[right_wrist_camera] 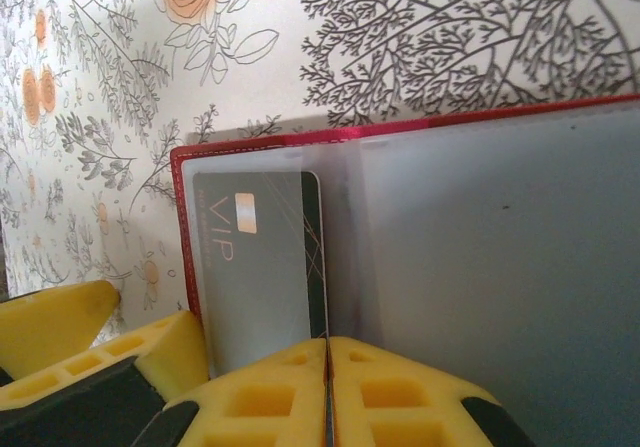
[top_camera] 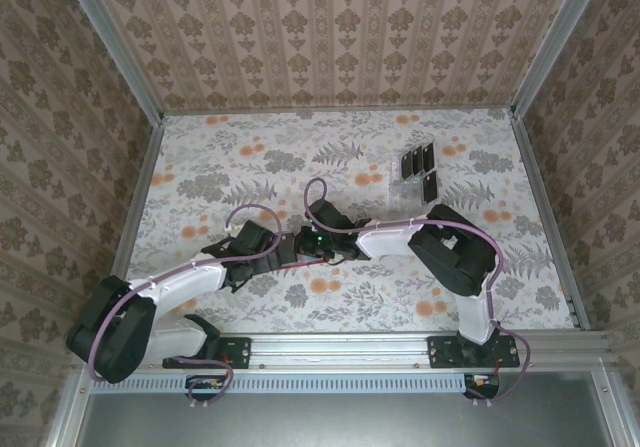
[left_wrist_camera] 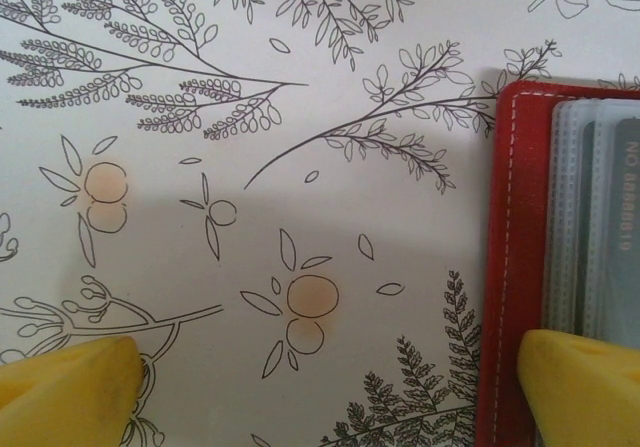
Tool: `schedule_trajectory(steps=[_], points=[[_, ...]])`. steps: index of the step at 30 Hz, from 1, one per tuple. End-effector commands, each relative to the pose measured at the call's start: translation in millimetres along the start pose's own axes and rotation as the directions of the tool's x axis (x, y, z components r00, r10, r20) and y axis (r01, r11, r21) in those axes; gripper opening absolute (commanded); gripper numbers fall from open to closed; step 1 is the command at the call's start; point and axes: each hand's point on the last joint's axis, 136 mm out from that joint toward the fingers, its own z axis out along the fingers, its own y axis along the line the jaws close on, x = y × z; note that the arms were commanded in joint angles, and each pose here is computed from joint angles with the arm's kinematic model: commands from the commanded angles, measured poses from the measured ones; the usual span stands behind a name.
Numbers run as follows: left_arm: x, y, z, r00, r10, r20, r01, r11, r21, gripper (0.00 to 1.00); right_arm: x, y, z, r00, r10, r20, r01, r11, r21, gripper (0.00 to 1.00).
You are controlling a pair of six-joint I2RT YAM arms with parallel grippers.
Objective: Put the credit cards into the card holder
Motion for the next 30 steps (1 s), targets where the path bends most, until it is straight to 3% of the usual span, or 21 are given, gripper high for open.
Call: schedule_trajectory(steps=[1, 12, 23, 30], points=[[14, 4, 6, 0.999, 0.007, -0.045, -0.007, 1.0, -0.005, 1.0, 7, 9, 7, 0.999, 0.01, -0.037, -0.01, 1.0, -0.017, 0.12], [13, 2, 6, 0.999, 0.013, -0.048, -0.013, 1.0, -0.001, 1.0, 13, 18, 13, 0.998, 0.006, -0.062, -0.008, 0.999, -0.041, 0.12], [-10, -6, -14, 1.0, -0.011, -0.023, 0.012, 0.999, 0.034, 1.0, -20, 37, -30, 1.0, -0.022, 0.01, 0.023, 0.993, -0.115, 0.39], [-29, -3, -31, 0.999, -0.051, 0.01, 0.051, 0.997, 0.056, 1.0, -39, 39, -74, 0.996, -0.05, 0.068, 0.057, 0.992, -0.114, 0.43]])
